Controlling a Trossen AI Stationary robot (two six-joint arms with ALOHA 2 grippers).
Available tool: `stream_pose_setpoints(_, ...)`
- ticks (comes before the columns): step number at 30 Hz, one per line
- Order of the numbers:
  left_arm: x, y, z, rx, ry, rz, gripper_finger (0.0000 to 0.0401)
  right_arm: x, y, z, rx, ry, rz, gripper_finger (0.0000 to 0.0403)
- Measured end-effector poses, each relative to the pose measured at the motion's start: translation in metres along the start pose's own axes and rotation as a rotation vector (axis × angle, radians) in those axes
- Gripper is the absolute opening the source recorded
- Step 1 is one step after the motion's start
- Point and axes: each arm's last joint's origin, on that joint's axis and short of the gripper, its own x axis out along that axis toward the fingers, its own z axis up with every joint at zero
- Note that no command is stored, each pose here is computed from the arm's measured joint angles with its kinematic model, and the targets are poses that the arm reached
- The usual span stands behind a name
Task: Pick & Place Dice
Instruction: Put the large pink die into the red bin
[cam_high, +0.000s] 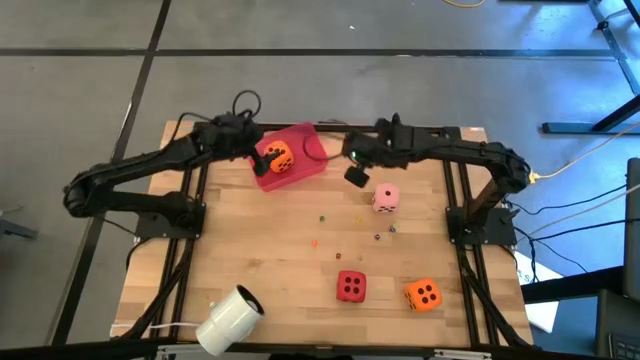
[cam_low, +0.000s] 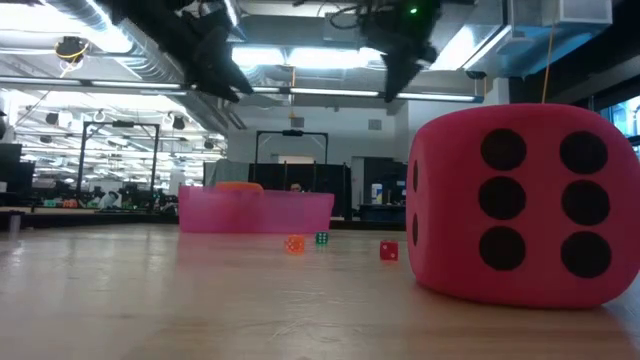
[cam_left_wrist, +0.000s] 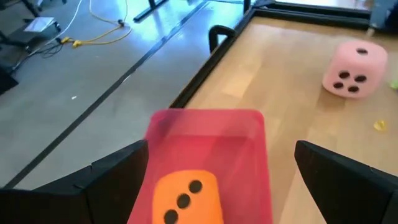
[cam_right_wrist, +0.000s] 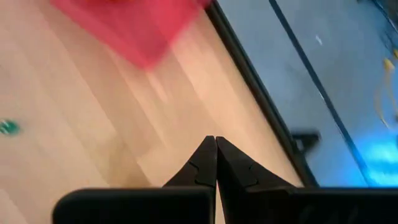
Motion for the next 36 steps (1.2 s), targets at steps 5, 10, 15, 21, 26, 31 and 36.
stream_pose_setpoints(5, 0.001, -0.008, -0.025, 0.009, 0.007, -0.026, 0.04, -0.006, 0.011, -0.034, 0.067, 0.086, -0.053, 0.0002)
stream_pose_setpoints(10, 0.003, -0.01, -0.039, 0.014, 0.041, -0.029, 0.04, -0.003, 0.023, -0.071, 0.1, 0.147, -0.035, 0.0003)
stream_pose_setpoints(15, 0.003, -0.01, -0.04, 0.054, 0.045, -0.029, 0.04, 0.012, 0.025, -0.089, 0.145, 0.23, -0.036, 0.0026)
stream_pose_setpoints(21, 0.003, -0.01, -0.04, 0.054, 0.041, -0.029, 0.04, 0.032, 0.023, -0.089, 0.059, 0.283, 0.016, 0.0077)
stream_pose_setpoints(26, 0.003, -0.01, -0.04, 0.054, 0.041, -0.029, 0.04, 0.041, 0.012, -0.086, 0.015, 0.299, 0.044, 0.0132)
stream_pose_setpoints(31, 0.003, -0.01, -0.039, 0.052, 0.041, -0.029, 0.04, 0.049, 0.003, -0.081, -0.031, 0.314, 0.161, 0.0194)
stream_pose_setpoints(36, 0.003, -0.01, -0.04, 0.027, 0.041, -0.029, 0.04, 0.053, -0.001, -0.076, -0.114, 0.285, 0.247, 0.0256)
